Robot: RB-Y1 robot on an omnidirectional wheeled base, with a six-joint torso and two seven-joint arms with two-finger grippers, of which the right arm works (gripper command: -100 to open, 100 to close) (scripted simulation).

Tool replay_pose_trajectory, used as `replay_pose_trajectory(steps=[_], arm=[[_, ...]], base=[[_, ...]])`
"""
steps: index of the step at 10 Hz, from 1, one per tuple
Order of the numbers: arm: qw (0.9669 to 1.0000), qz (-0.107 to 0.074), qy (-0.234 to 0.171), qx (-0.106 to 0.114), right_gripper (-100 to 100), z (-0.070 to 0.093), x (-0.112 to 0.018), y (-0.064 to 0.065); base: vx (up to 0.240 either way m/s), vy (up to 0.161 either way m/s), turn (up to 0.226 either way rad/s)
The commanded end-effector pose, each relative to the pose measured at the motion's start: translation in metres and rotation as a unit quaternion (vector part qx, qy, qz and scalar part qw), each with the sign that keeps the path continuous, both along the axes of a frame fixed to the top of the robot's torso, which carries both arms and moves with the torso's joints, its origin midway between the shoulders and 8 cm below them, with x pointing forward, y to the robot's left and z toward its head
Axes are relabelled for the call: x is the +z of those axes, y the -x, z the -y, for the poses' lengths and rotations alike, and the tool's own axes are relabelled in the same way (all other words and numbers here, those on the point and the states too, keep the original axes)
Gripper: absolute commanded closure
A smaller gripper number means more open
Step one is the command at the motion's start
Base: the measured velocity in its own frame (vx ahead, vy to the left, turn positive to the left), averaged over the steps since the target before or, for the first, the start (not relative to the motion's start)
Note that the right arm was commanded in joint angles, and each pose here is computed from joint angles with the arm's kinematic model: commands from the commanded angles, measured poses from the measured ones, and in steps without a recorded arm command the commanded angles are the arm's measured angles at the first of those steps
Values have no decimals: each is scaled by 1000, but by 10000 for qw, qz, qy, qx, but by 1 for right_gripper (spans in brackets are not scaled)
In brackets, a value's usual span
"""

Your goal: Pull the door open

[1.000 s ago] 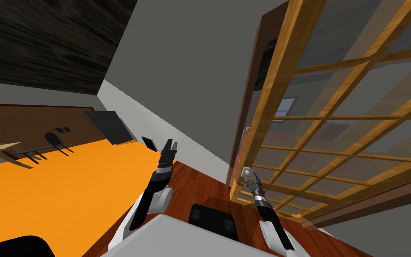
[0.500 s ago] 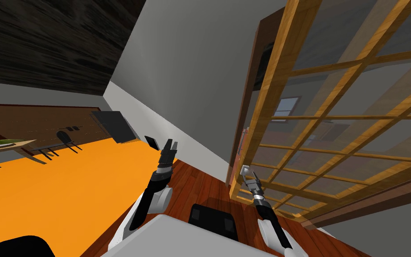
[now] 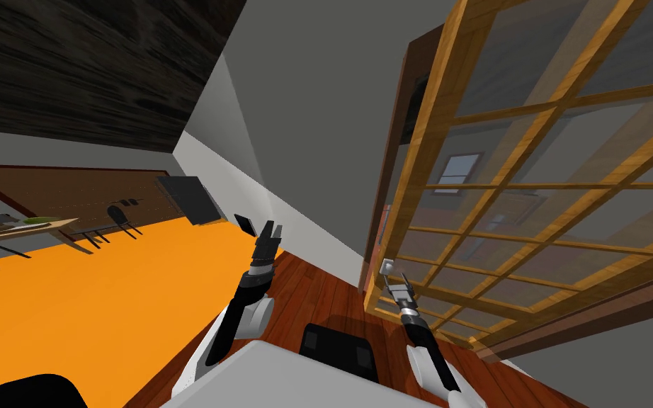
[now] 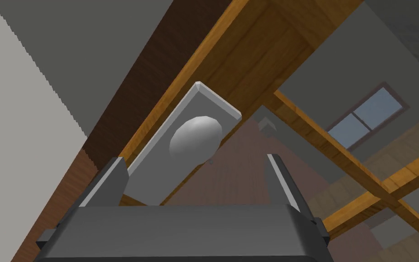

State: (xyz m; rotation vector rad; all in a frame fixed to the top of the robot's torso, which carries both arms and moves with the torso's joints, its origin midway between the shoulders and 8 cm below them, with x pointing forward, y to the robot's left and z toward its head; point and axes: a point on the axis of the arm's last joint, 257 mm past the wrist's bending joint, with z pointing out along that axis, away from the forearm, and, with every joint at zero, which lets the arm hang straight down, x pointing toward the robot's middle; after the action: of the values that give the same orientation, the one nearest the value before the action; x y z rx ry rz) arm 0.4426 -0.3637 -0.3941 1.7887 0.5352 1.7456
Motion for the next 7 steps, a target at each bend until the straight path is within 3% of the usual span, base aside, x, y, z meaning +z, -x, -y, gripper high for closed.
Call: replay_pose_trajectory(steps=[1,7], arm=[[9995,35,-324,-20,-100,-2,0,-1],[9933,129,-1145,-69,-100,-6,-2,-3]], base=[[-57,-26,38],[-56,-21,35]])
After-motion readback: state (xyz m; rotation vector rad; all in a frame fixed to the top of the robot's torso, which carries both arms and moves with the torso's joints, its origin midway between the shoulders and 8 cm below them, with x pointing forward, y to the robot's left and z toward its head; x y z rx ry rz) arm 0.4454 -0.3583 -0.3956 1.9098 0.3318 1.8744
